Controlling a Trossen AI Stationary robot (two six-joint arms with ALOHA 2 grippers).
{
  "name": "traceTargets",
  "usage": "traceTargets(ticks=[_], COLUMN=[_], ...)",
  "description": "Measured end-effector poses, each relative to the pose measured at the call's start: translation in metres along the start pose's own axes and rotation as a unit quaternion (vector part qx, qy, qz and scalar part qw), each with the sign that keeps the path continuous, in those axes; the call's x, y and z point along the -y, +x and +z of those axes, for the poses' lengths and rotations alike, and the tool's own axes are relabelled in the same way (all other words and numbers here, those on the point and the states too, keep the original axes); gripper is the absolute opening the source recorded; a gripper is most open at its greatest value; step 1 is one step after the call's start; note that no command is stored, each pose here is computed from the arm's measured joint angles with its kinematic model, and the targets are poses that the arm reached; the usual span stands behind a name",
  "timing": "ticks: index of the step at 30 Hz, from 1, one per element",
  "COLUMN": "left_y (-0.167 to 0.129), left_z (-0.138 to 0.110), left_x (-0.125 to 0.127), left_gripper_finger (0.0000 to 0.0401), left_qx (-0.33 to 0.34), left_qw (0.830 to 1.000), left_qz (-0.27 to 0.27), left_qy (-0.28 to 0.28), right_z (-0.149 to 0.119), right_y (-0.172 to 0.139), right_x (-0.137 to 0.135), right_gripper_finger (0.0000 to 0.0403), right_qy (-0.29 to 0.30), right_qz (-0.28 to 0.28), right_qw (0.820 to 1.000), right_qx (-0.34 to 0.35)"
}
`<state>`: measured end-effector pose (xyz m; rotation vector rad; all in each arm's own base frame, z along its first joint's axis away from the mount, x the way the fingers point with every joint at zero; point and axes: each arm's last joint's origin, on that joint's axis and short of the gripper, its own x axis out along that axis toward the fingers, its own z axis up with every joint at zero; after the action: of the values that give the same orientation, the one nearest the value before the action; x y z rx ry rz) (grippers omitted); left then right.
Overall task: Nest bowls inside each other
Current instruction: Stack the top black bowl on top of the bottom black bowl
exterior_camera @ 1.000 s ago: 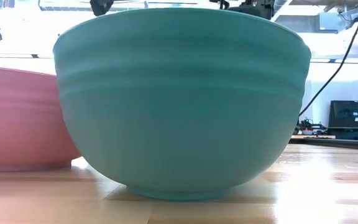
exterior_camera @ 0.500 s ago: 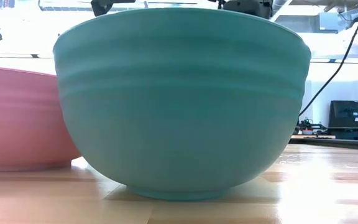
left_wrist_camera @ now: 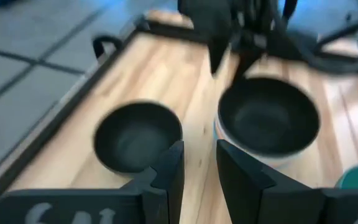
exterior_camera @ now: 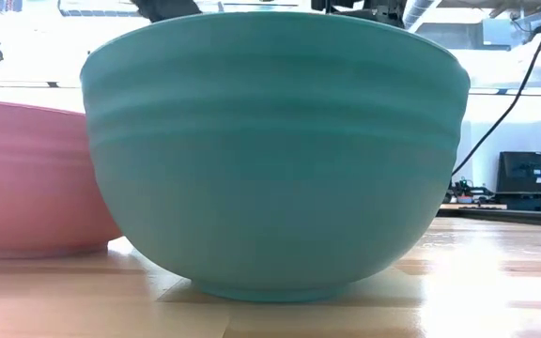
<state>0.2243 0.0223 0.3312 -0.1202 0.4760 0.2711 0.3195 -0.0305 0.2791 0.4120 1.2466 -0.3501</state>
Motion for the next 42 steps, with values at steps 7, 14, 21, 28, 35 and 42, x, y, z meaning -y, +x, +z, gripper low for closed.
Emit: traceTargets(ticks=[7,14,21,28,35,42], left_y=[0.059,0.105,0.114,0.067,0.004,-0.020], left_z=[-0.008,-0.022,-0.023,-0.005,0.014,0.015], left_x=[-0.003,-0.028,-0.034,-0.034,-0.037,-0.036], left_gripper_finger=[0.0084,0.0084,0.0084,0.0084,0.0083,0.0084], left_qx=[-0.040,-0.081,-0.074,-0.032,0.047,0.067], left_qw=[0.997,0.994,0.991,0.991,0.994,0.992], left_qz=[-0.049,-0.073,-0.109,-0.118,-0.075,-0.083], left_qy=[0.042,0.029,0.021,0.054,0.064,0.065], right_z=[0.007,0.008,0.021,0.023,0.036,0.041], right_y=[-0.001,-0.003,-0.004,0.001,-0.001,0.040], right_x=[0.018,0.028,0.022,0.022,0.031,0.044], right_gripper_finger=[0.0190,0.0176,0.0168,0.0171,0.0169,0.0174], right_qy=[0.004,-0.011,-0.119,-0.203,-0.248,-0.230], right_qz=[-0.006,-0.013,-0.009,-0.017,-0.025,-0.016], right_qw=[1.000,1.000,0.990,0.977,0.961,0.973], right_qx=[0.001,-0.005,0.072,0.067,0.119,0.032])
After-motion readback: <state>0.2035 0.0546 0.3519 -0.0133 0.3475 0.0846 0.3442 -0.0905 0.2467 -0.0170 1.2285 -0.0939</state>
